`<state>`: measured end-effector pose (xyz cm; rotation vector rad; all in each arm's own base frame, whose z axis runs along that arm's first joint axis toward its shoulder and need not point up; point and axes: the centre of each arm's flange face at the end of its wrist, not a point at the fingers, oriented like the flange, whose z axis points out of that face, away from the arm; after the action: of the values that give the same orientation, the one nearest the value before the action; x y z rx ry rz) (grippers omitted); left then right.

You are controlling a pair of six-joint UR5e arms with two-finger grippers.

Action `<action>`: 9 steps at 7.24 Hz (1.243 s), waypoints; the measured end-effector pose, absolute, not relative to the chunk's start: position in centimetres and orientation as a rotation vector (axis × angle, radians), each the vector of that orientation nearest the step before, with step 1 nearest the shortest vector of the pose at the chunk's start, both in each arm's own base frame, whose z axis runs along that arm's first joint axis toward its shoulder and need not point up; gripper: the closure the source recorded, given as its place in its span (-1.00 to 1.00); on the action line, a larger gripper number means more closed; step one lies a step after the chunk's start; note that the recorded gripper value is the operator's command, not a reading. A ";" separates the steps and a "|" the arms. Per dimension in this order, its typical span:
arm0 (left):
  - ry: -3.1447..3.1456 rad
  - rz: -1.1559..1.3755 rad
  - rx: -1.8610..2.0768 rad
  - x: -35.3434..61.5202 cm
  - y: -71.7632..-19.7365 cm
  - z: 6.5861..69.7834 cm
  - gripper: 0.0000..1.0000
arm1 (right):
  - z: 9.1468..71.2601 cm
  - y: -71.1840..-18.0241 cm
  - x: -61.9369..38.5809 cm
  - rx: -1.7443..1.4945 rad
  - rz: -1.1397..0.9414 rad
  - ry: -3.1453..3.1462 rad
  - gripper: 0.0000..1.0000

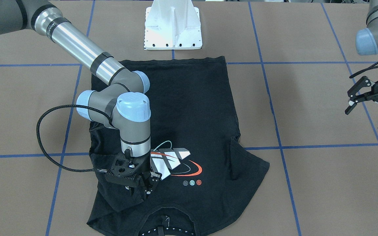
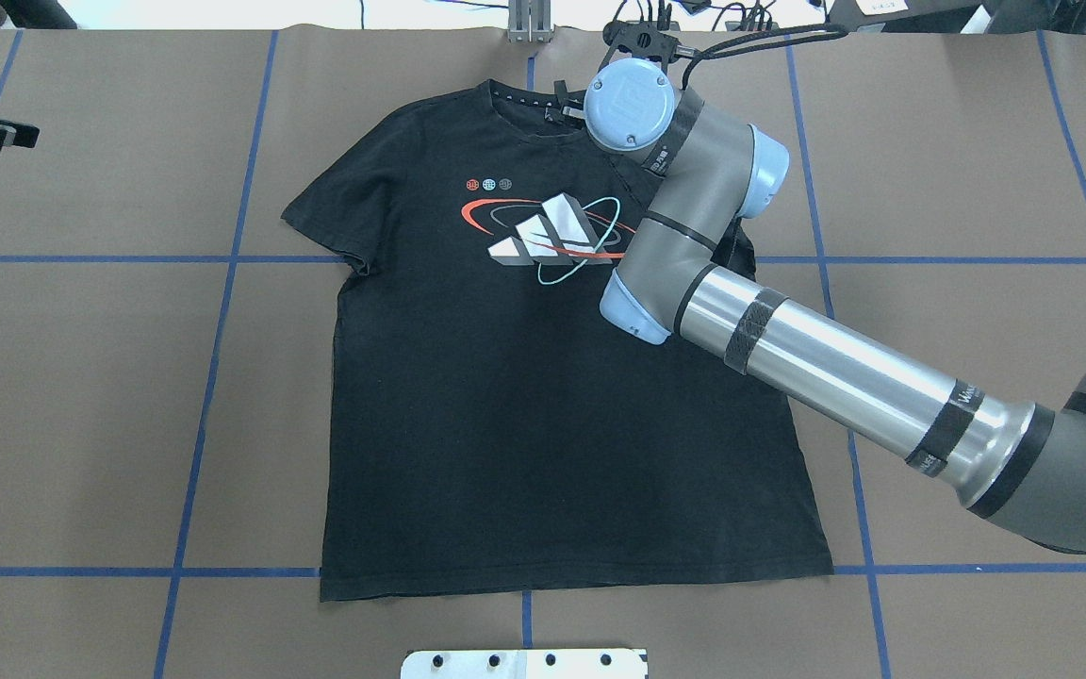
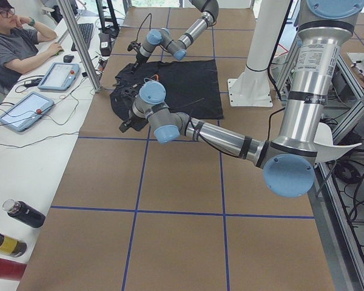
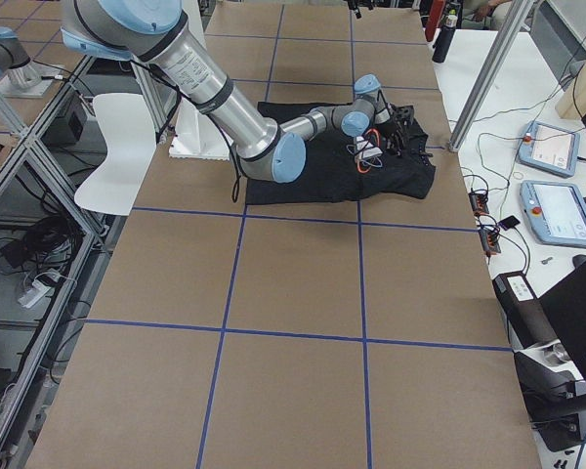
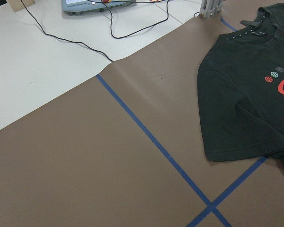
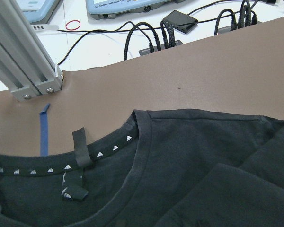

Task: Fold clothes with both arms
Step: 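Fold the sleeve nearest the right gripper inward onto the shirt body, then fold the sleeve nearest the left gripper inward while the right arm withdraws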

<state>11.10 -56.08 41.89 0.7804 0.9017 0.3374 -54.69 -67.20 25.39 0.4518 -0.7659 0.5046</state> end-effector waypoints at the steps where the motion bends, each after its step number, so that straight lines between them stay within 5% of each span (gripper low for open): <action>1: 0.921 0.271 0.751 12.8 -57.5 41.2 -1.00 | 24.9 -67.9 -52.8 0.414 0.451 -0.766 -0.99; 7: 0.956 -0.243 0.585 33.4 -58.8 38.6 -0.98 | 35.5 -64.1 -25.7 0.327 0.022 -0.787 -1.00; 9: 0.926 -0.364 0.569 38.5 -58.5 39.9 -0.73 | 41.6 -62.6 -16.2 0.323 -0.086 -0.800 -1.00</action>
<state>38.52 -58.48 39.88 0.5692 0.9259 -0.3641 -16.22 -62.63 41.60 0.3232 -0.8003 -0.0862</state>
